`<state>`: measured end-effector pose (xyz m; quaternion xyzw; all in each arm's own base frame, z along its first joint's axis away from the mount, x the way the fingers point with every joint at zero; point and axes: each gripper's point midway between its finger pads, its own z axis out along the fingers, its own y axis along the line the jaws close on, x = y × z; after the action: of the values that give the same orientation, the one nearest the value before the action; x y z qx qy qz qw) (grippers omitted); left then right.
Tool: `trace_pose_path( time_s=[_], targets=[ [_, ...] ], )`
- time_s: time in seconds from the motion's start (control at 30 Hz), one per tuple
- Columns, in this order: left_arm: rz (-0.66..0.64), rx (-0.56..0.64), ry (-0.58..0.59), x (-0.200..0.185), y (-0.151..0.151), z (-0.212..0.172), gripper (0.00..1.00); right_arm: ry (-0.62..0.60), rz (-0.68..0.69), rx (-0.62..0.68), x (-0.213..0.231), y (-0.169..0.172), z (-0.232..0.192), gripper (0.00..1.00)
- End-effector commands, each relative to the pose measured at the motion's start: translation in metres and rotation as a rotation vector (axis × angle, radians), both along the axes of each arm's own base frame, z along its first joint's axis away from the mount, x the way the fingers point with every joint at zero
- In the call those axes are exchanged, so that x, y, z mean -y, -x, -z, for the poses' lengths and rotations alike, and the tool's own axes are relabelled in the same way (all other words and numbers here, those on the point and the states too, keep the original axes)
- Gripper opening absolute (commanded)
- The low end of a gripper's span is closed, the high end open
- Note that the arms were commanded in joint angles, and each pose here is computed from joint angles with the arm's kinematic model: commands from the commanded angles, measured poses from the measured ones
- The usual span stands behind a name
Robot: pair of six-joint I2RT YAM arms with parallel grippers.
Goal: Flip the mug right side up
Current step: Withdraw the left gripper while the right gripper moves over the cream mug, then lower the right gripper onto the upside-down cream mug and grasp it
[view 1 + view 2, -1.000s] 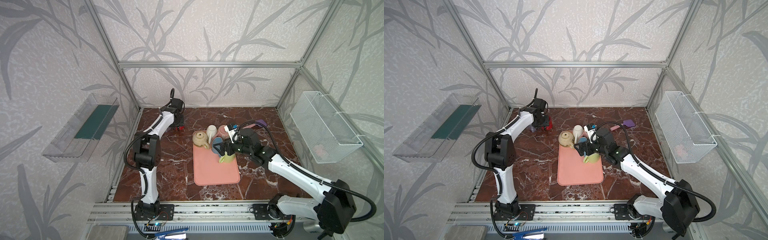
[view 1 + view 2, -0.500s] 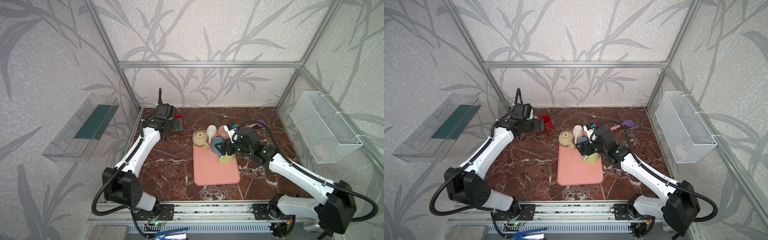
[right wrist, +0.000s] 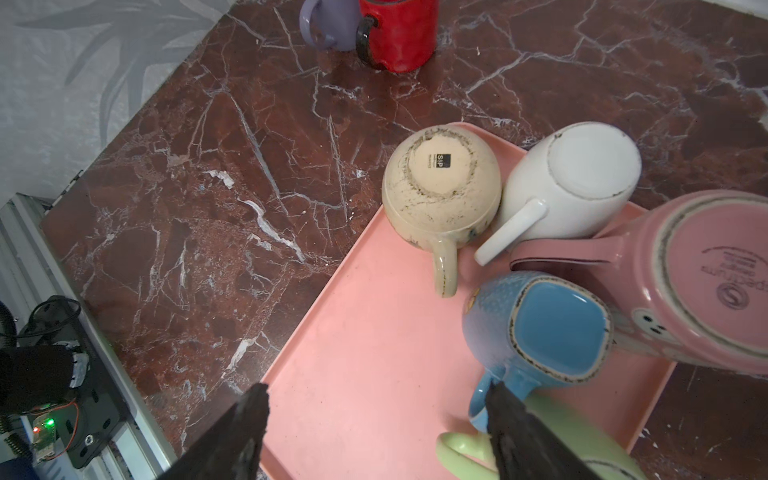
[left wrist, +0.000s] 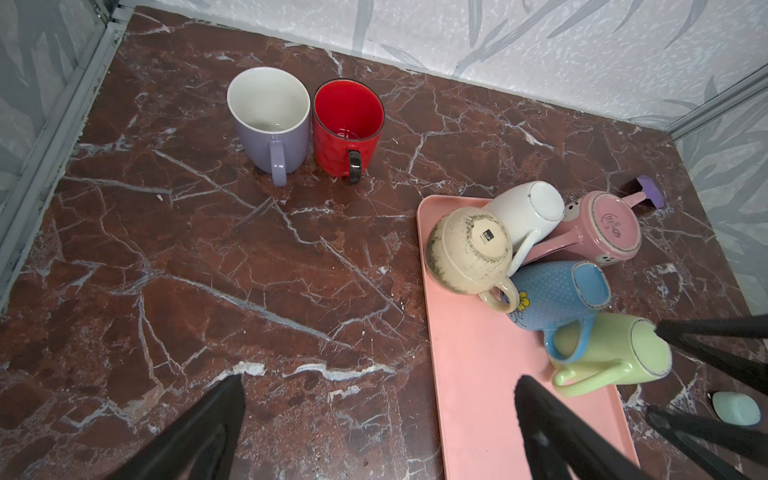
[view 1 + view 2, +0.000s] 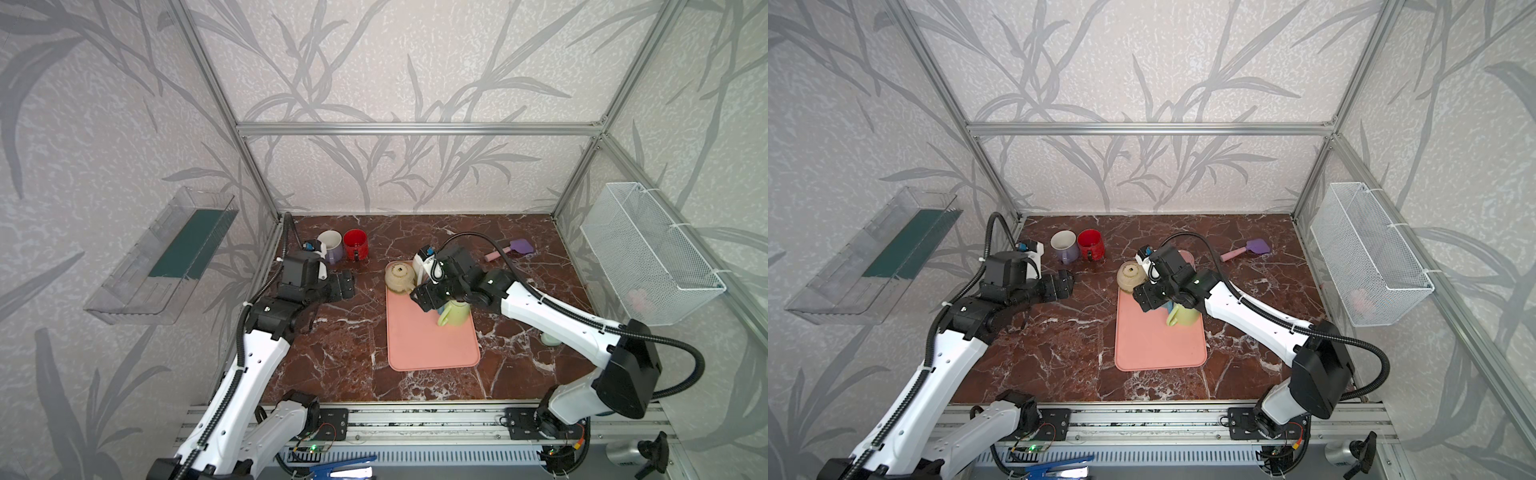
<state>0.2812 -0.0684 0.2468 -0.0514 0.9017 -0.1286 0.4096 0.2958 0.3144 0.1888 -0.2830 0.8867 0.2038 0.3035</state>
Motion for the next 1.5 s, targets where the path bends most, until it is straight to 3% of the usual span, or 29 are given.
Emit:
trace_pose_path(
  time_s=[0.0, 0.33, 0.7, 1.47],
  targets=[
    [0.015, 0.002, 0.044, 0.004, 0.014, 0.007, 0.99, 0.083, -0.003, -0.011, 0.003, -0.006, 0.007, 0.84],
    [0.017, 0.044, 0.067, 0.001, 0.033, 0.019, 0.97, 0.204, -0.002, -0.078, -0.018, -0.033, 0.055, 0.84],
    [0.005, 0.082, 0.085, -0.001, 0.038, 0.012, 0.96, 0.334, 0.016, -0.083, -0.022, -0.059, 0.091, 0.73],
    [-0.009, 0.053, 0.078, -0.004, 0.033, 0.019, 0.95, 0.394, 0.019, -0.117, -0.029, -0.077, 0.128, 0.31]
  ],
)
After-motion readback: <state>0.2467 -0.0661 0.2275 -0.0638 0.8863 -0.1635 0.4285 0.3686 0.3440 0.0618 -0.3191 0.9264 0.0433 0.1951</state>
